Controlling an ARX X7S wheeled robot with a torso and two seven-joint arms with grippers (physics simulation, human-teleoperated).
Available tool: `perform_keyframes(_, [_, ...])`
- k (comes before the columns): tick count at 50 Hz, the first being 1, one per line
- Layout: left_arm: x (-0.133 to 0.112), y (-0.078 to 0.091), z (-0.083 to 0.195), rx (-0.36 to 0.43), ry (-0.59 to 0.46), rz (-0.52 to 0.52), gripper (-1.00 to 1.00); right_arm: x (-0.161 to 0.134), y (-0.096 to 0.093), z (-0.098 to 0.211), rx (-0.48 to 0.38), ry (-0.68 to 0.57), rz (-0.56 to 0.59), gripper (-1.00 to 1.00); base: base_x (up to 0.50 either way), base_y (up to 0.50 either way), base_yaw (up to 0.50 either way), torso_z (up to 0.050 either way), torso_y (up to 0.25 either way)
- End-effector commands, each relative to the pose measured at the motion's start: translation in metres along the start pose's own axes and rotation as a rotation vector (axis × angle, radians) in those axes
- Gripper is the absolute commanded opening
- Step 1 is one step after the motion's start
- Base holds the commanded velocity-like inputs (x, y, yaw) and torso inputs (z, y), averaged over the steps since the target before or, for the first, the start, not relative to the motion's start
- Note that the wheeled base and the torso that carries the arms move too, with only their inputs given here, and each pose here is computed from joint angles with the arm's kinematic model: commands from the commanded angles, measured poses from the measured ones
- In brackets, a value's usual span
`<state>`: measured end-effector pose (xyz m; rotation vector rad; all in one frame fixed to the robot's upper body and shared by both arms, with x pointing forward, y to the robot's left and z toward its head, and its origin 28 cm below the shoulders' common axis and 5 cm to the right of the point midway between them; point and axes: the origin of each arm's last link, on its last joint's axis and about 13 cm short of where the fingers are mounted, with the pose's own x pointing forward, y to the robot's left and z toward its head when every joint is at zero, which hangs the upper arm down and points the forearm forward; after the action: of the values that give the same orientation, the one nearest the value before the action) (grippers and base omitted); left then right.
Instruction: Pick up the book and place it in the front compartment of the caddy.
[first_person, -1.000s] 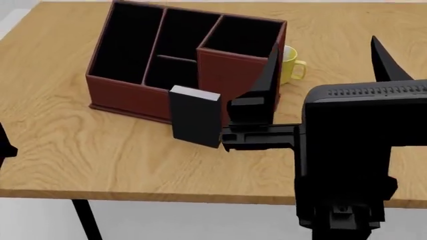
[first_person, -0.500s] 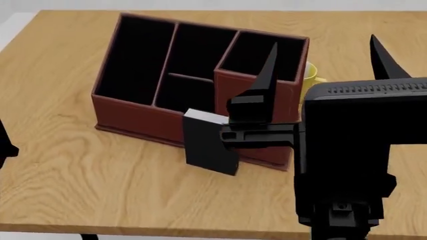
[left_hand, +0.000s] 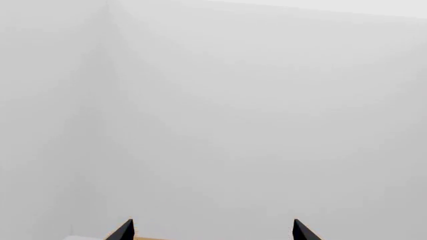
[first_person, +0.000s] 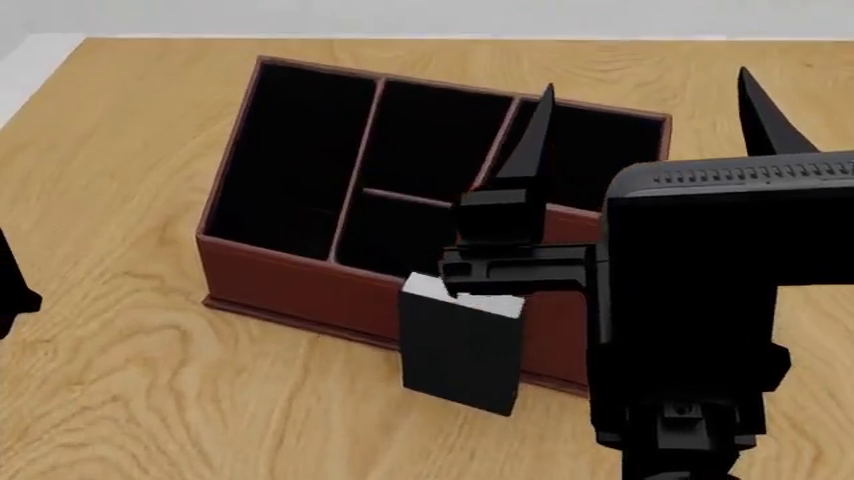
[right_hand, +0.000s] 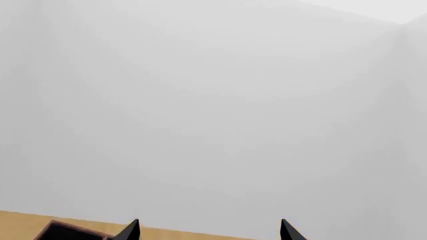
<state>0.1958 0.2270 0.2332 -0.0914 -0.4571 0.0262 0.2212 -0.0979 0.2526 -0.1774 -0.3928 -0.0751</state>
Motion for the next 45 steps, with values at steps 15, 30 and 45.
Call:
perform_keyframes(15, [-0.0034,0.0002,0.0016,-0.003,0.002,-0.003,1.00,-0.0004,0.0007,0.0012,0.001,-0.003,0.000,1.00,0.26,0.12,0.00,0.000,0.001])
perform_keyframes(30, [-0.0013,0.0004,0.0002,-0.005,0.005,-0.002,1.00,0.0018,0.0011,0.0036,0.003,-0.004,0.003,1.00,0.26,0.12,0.00,0.000,0.001])
perform_keyframes(45, [-0.0006,-0.0004,-0.0006,-0.006,0.006,-0.006,1.00,0.0032,0.0012,0.0044,0.001,-0.007,0.005,1.00,0.26,0.12,0.00,0.000,0.001])
